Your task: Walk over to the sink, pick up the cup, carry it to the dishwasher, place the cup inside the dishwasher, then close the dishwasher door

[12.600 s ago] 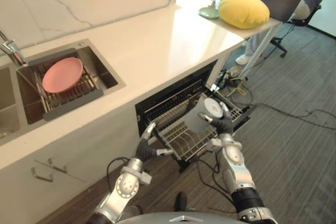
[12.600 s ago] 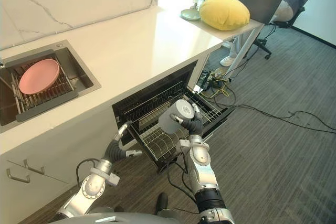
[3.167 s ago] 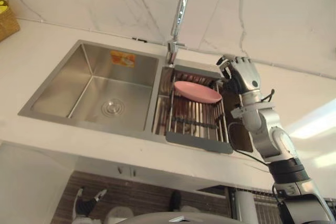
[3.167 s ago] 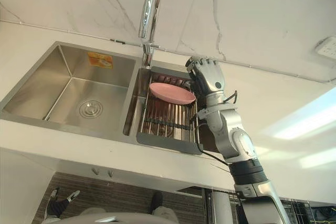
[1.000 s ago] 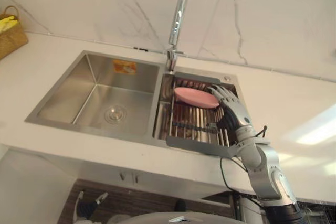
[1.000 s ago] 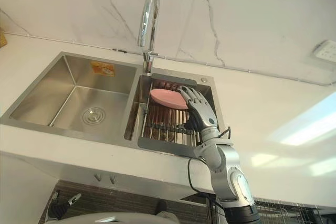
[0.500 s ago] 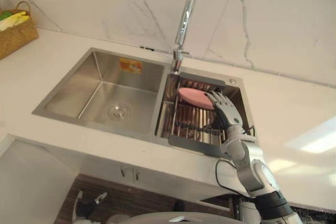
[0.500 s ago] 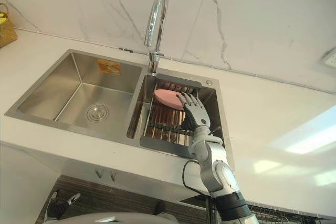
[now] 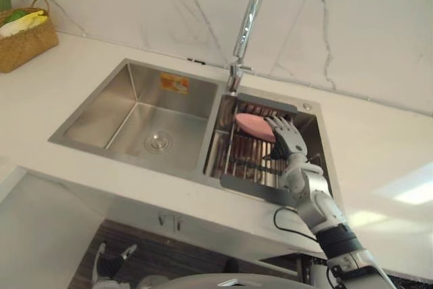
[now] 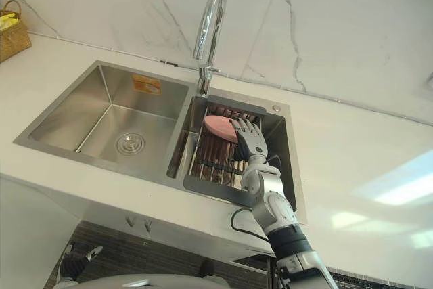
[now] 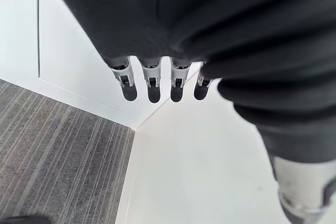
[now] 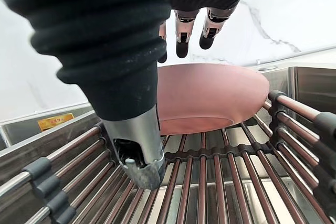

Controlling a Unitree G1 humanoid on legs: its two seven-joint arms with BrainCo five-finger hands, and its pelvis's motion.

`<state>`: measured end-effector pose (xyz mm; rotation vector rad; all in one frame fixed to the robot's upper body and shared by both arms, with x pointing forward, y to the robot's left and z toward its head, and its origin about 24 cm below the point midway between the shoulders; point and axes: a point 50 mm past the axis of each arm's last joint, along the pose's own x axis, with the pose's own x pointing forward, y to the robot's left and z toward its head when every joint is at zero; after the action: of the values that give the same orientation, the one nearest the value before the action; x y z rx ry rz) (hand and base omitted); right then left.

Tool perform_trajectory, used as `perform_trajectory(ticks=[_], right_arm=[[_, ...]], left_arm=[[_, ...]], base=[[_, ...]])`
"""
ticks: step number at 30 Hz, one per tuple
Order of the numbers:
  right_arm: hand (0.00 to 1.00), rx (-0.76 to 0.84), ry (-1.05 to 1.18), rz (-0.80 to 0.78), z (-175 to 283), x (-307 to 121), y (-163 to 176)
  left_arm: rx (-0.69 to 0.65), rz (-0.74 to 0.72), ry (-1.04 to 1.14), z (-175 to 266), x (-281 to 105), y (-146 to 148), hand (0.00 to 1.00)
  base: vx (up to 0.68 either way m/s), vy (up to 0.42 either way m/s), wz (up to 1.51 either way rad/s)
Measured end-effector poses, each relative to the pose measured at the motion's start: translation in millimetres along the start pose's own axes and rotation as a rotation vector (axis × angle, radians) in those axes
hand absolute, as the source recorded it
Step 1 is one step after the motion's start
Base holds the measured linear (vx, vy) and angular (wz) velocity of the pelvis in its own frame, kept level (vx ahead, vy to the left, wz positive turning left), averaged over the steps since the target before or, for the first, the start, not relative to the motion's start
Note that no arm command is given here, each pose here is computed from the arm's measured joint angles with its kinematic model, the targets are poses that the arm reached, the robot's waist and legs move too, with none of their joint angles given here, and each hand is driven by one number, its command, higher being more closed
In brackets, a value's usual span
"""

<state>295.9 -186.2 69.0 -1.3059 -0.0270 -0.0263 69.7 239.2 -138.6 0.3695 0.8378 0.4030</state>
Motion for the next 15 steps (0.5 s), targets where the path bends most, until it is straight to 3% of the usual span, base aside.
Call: perform_trajectory(ticks=[15], right_arm=[[0.00, -0.092, 0.028, 0.019, 1.7, 30.2, -2.7]], left_arm=[[-0.026, 0.028, -0.028, 8.7, 3.8, 4.6, 0.00]], base=[[0.00, -0.001, 0.04]])
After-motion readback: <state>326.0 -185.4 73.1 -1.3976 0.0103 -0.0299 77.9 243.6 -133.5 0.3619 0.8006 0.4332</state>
